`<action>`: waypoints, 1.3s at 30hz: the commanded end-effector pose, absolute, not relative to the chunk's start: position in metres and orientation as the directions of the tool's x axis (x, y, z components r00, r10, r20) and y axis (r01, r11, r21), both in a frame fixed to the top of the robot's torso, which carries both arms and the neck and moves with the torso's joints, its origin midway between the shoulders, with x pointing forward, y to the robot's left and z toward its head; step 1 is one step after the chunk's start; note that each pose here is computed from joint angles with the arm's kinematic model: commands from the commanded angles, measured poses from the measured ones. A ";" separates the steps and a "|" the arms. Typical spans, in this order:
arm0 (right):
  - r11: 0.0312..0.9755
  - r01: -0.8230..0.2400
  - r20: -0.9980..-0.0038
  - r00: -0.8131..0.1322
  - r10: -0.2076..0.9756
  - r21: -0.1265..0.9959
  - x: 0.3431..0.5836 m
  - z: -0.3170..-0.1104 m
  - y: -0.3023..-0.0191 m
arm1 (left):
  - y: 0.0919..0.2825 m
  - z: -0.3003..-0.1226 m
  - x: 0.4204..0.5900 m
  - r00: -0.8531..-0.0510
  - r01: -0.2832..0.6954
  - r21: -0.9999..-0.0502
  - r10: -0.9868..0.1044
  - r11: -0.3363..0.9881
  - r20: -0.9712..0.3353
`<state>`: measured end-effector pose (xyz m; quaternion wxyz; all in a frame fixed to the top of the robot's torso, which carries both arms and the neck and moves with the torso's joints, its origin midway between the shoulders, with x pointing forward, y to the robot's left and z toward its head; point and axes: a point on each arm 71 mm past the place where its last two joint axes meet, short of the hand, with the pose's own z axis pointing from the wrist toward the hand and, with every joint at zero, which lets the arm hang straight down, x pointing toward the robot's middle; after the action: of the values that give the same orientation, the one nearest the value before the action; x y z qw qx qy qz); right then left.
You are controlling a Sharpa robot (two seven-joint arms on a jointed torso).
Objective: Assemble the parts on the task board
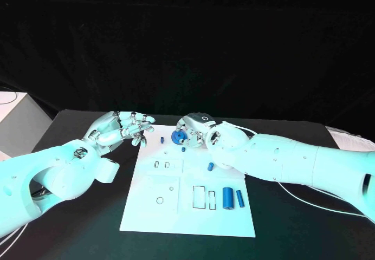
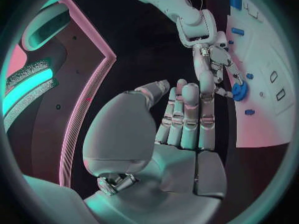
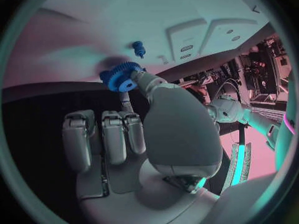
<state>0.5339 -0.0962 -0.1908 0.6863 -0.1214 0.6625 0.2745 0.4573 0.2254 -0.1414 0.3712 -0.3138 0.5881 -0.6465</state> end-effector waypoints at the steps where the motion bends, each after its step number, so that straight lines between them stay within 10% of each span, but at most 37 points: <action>1: 0.819 -0.544 -0.982 -0.049 0.184 0.181 0.533 -0.194 -0.094 | 0.223 -0.140 0.457 -0.544 0.115 -0.993 -0.839 -0.038 -0.031; 39: 0.834 -0.513 -0.980 -0.115 0.165 0.201 0.538 -0.206 -0.094 | 0.223 -0.141 0.458 -0.547 0.112 -0.993 -0.836 -0.036 -0.031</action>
<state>0.5392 -0.0950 -0.2020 0.6721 -0.1171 0.6851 0.2552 0.4583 0.2256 -0.1420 0.3710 -0.3123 0.5902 -0.6454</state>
